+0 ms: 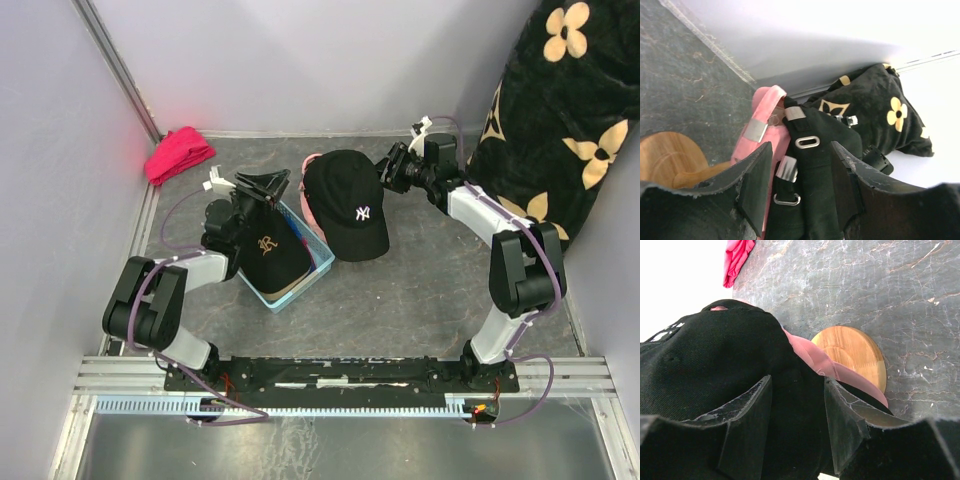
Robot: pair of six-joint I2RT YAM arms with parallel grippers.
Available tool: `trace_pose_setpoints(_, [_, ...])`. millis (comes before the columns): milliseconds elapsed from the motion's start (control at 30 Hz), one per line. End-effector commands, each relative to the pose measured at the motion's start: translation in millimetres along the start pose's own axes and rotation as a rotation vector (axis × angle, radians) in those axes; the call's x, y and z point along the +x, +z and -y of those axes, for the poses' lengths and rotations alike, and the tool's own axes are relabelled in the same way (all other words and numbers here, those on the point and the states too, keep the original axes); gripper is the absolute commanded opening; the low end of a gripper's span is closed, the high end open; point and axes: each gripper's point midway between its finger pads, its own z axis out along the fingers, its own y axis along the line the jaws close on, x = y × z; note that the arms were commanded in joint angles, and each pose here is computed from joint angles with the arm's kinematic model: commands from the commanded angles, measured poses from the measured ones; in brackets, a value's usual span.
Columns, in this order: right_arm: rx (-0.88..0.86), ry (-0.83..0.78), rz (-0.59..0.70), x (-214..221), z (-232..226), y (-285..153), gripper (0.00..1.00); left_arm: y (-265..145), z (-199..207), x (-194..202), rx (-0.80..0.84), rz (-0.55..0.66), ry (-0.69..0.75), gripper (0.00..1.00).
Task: Stack the hats
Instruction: Stack the hat on the hat.
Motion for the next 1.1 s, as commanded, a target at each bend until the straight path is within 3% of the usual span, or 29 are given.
trace_pose_setpoints(0, [-0.07, -0.081, 0.033, -15.8, -40.3, -13.5, 0.54, 7.9, 41.2, 1.3, 0.143, -0.066, -0.034, 0.57])
trace_pose_setpoints(467, [-0.091, -0.088, 0.01, -18.3, -48.8, -11.1, 0.55, 14.5, 41.1, 23.5, 0.186, -0.218, -0.082, 0.57])
trace_pose_setpoints(1067, [-0.09, -0.104, -0.013, -14.5, -49.5, -5.6, 0.55, 26.2, 51.3, 25.7, 0.288, -0.256, -0.15, 0.57])
